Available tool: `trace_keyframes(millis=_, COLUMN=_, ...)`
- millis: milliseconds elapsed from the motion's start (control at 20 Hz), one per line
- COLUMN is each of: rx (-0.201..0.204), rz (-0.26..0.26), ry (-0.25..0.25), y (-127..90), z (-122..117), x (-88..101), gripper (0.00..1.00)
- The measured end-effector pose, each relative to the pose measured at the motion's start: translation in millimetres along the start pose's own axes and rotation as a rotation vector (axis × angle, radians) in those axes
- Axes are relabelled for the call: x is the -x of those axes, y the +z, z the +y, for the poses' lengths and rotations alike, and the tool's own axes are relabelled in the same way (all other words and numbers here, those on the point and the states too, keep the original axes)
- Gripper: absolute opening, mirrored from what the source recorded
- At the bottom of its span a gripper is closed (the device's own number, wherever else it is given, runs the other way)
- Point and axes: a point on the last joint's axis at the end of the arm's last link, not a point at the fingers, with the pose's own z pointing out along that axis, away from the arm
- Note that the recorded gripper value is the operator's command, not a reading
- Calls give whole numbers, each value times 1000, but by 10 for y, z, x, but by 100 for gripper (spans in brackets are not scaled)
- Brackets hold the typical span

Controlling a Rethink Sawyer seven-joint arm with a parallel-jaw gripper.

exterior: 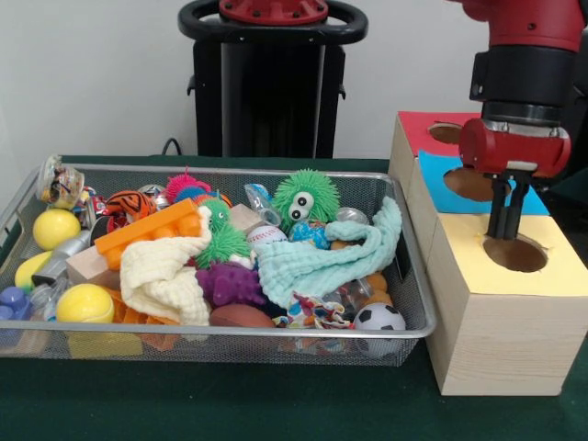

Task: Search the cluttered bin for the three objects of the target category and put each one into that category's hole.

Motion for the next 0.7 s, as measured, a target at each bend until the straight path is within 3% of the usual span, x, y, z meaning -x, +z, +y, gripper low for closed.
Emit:
trace_keyframes(millis=200, rx=23, rz=7, ry=-5, y=-101, z=-56, x=-81, gripper=0)
trace_keyframes(millis=400, rx=47, rz=51, ry=-35, y=-177, z=-158, x=-394, gripper=0)
trace_keyframes(millis=700, rx=42, rz=54, ry=-98, y=-234, z=-230, x=-573, gripper=0)
